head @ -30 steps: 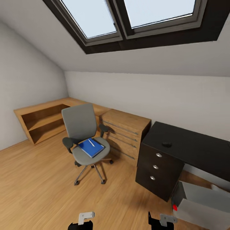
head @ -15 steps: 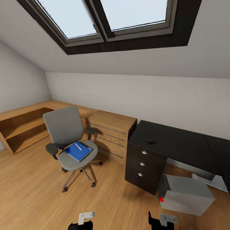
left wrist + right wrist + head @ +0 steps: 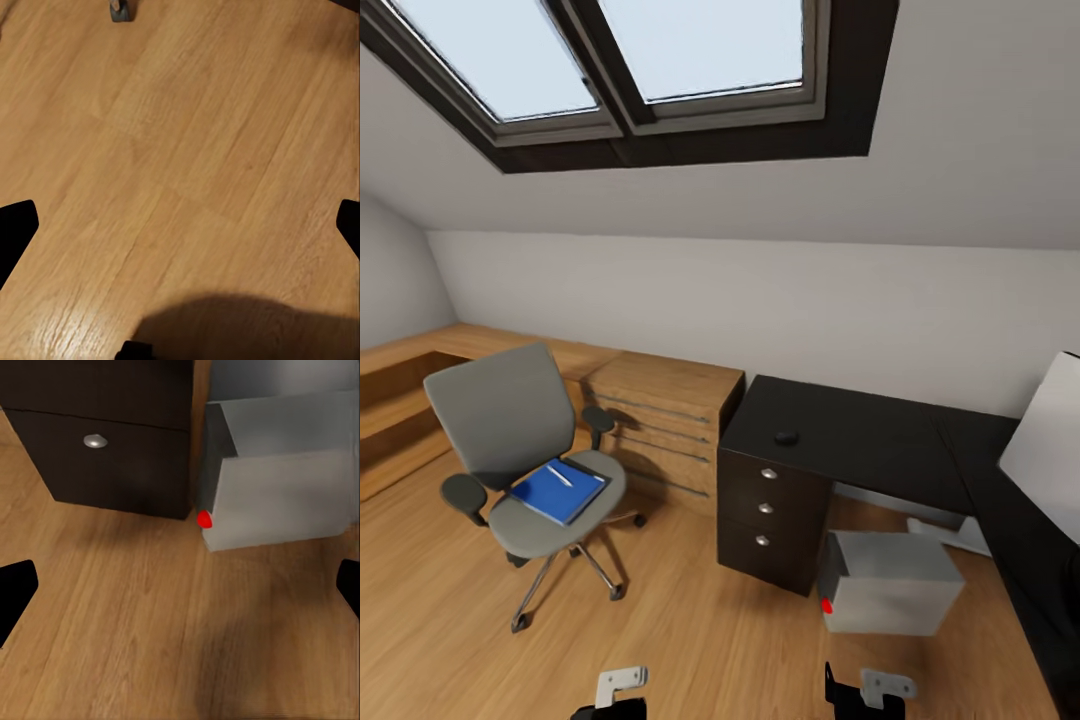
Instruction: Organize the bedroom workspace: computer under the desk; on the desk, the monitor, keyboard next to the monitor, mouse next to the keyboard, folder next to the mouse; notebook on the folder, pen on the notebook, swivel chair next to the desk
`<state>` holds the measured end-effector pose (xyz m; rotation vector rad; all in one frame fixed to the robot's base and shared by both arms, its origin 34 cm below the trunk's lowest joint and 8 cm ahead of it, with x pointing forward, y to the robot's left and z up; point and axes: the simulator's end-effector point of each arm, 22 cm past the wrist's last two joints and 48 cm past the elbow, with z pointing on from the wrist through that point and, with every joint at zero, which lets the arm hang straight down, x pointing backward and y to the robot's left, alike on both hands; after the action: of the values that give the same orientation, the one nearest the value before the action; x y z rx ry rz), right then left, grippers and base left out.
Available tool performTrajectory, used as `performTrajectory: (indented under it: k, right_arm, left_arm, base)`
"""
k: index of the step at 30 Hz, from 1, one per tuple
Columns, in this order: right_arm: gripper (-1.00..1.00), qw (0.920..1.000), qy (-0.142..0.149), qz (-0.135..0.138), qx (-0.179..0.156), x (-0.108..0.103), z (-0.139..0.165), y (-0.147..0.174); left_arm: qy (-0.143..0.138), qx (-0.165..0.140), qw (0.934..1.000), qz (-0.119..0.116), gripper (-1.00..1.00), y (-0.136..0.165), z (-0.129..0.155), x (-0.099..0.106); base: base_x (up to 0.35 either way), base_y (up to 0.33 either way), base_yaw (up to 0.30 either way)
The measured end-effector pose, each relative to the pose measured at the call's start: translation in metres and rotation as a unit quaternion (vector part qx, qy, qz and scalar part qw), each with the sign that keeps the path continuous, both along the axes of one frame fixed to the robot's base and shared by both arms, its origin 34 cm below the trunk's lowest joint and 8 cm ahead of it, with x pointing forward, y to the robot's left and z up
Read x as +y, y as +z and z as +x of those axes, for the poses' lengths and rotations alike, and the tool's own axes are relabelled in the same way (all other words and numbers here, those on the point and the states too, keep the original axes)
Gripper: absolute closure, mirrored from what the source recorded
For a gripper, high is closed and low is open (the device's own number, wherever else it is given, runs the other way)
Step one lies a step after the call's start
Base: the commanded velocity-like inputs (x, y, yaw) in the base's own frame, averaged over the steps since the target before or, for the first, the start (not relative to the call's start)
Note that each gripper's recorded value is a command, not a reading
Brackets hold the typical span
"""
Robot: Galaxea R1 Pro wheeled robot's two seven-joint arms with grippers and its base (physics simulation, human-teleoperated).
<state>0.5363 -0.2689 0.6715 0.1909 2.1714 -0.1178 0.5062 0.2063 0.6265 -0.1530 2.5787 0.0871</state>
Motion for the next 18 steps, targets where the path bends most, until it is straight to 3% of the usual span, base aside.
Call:
performTrajectory:
  k: [10,14,18]
  right_arm:
    - [-1.00,1.0000,0.000,0.000,0.003,0.000,-0.004,0.010]
    - [-1.00,1.0000,0.000,0.001,0.004,0.001,-0.005,0.014]
    - [-1.00,1.0000,0.000,0.001,0.004,0.001,-0.006,0.018]
  left_arm:
    - [0.025,0.000,0.9996,-0.016,-1.00,0.009,-0.003,0.012]
    - [0.082,0.004,0.9959,-0.039,-1.00,0.012,-0.008,0.017]
    - [0.100,0.005,0.9939,-0.047,-1.00,0.015,-0.010,0.018]
  base:
    - [0.000,0.000,-0.244]
    - [0.000,0.000,-0.042]
    - [0.000,0.000,-0.012]
